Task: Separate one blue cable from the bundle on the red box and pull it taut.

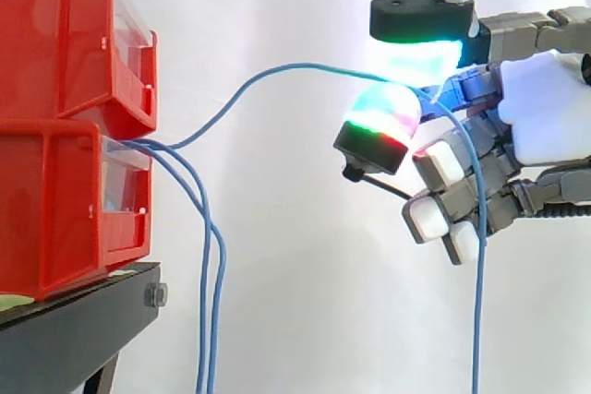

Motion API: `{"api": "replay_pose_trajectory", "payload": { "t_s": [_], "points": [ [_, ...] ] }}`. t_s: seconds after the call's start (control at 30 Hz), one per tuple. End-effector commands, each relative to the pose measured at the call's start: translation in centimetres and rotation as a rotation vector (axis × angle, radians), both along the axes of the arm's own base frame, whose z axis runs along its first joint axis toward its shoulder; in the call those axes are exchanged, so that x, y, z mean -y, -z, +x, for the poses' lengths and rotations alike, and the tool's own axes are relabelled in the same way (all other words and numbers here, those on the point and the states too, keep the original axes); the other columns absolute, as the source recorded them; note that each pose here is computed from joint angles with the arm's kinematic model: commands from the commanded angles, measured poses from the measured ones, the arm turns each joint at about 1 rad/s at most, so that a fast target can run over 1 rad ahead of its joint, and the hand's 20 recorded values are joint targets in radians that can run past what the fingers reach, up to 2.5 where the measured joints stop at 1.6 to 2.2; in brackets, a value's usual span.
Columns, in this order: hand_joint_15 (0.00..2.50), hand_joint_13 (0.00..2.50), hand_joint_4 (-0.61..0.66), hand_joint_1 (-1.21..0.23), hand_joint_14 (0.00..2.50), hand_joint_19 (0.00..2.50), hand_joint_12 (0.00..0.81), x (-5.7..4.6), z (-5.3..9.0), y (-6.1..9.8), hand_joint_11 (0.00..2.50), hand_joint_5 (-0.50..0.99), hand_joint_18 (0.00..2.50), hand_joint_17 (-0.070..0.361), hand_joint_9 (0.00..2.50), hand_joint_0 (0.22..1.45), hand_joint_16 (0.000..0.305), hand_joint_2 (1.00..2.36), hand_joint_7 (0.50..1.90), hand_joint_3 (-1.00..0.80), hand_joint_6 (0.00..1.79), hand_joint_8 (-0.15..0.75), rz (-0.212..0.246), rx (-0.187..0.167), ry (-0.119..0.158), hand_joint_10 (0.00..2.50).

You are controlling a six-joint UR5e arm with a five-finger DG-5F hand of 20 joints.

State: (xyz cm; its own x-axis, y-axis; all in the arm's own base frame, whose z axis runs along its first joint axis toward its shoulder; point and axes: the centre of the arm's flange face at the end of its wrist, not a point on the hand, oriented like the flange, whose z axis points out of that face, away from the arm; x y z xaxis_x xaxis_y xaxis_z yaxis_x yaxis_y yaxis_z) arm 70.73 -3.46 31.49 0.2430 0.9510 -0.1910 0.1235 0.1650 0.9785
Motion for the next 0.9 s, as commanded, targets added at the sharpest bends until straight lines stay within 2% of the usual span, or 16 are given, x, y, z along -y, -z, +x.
{"api": "replay_pose_trajectory", "payload": {
  "t_s": [0.0,0.87],
  "points": [
    [0.46,1.03,0.11,-0.69,0.01,0.63,0.429,0.01,-0.01,0.02,0.57,-0.13,0.88,0.164,1.17,0.56,0.073,1.06,1.2,0.21,0.84,0.401,0.0,-0.001,0.0,0.02],
    [0.45,1.02,0.11,-0.7,0.01,0.63,0.427,-0.1,0.02,-0.05,0.58,-0.13,0.88,0.164,1.18,0.57,0.073,1.02,1.19,0.22,0.83,0.4,0.0,0.001,-0.001,0.02]
  ]
}}
